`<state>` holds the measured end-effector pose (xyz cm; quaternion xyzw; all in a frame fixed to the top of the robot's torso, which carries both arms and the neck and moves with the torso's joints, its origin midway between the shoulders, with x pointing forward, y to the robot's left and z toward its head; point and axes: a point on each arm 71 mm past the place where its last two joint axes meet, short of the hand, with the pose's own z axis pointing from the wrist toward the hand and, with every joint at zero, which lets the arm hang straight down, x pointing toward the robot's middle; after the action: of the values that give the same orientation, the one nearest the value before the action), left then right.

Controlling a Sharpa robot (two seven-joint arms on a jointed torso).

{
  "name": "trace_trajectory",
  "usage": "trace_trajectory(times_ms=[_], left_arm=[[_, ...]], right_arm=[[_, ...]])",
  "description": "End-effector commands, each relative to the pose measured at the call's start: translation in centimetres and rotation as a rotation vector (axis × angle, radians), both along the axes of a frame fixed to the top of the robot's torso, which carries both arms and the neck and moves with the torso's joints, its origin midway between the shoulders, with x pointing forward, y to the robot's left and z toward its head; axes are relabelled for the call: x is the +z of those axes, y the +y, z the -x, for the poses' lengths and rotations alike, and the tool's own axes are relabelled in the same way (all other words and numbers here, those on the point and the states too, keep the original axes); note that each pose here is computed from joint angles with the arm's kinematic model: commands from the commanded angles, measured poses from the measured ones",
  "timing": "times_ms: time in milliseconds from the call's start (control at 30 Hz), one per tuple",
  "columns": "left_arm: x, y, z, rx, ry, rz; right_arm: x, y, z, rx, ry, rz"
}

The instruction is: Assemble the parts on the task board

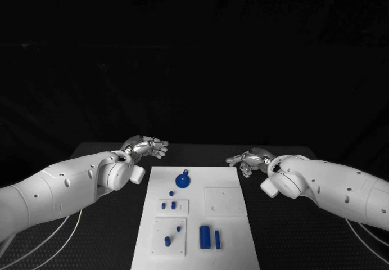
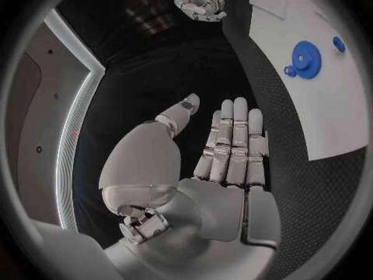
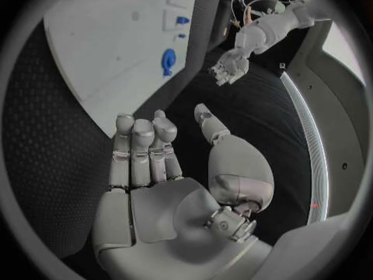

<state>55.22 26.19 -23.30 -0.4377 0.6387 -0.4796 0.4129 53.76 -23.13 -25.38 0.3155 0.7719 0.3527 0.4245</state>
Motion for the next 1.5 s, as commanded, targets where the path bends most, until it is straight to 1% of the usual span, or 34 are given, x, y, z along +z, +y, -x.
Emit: trace_trajectory(times_ms=[33,133,200,267,333,433,600,633,700,833,900,1033,1067,1133,1167,1200,1367,1400,1500], left_arm=[[0.46,0.3,-0.34,-0.003,-0.041,0.033],[0.78,0.9,-0.59,0.008,-0.063,0.033],[0.86,1.1,-0.79,0.018,-0.073,0.041],[0.9,1.1,-1.01,0.023,-0.081,0.052],[0.93,1.2,-1.21,0.029,-0.09,0.06],[0.95,1.3,-1.32,0.035,-0.096,0.065],[0.99,1.4,-1.22,0.031,-0.101,0.07],[0.69,1.6,-1.22,0.047,-0.073,0.033],[0.66,1.6,-1.17,0.048,-0.074,0.034],[0.47,0.9,-0.66,0.061,-0.083,0.044],[0.34,0.4,-0.25,0.07,-0.089,0.052],[0.03,-1.1,1.16,0.102,-0.109,0.076],[0.01,-1.3,1.36,0.106,-0.111,0.079],[-0.07,-2.1,2.26,0.125,-0.122,0.091],[-0.09,-2.8,3.04,0.141,-0.131,0.101],[-0.08,-3.3,3.58,0.152,-0.136,0.107],[0.2,-5.2,6.15,0.202,-0.16,0.13],[0.32,-5.6,6.79,0.213,-0.165,0.135],[0.56,-6.3,7.85,0.232,-0.173,0.141]], right_arm=[[1.2,-0.3,-1.9,-0.027,-0.117,-0.201],[1.5,-0.5,-3.1,-0.062,-0.14,-0.253],[1.5,-0.5,-3.6,-0.072,-0.144,-0.297],[1.3,-0.5,-3.7,-0.075,-0.146,-0.328],[1.1,-0.4,-3.8,-0.074,-0.14,-0.367],[1.1,-0.3,-3.8,-0.069,-0.14,-0.379],[1.1,-0.4,-3.8,-0.062,-0.138,-0.387],[0.9,-0.7,-3.8,-0.1,-0.131,-0.329],[0.9,-0.7,-3.8,-0.101,-0.133,-0.331],[1.0,-0.4,-3.3,-0.114,-0.149,-0.35],[1.0,-0.1,-3.0,-0.123,-0.161,-0.364],[1.2,0.6,-1.7,-0.157,-0.196,-0.408],[1.2,0.7,-1.6,-0.162,-0.201,-0.414],[1.3,1.2,-0.8,-0.183,-0.219,-0.437],[1.4,1.5,0.0,-0.202,-0.233,-0.455],[1.5,1.7,0.5,-0.214,-0.242,-0.466],[2.0,2.7,3.1,-0.279,-0.278,-0.513],[2.1,2.9,3.9,-0.297,-0.285,-0.523],[2.4,3.3,5.3,-0.329,-0.297,-0.538]])
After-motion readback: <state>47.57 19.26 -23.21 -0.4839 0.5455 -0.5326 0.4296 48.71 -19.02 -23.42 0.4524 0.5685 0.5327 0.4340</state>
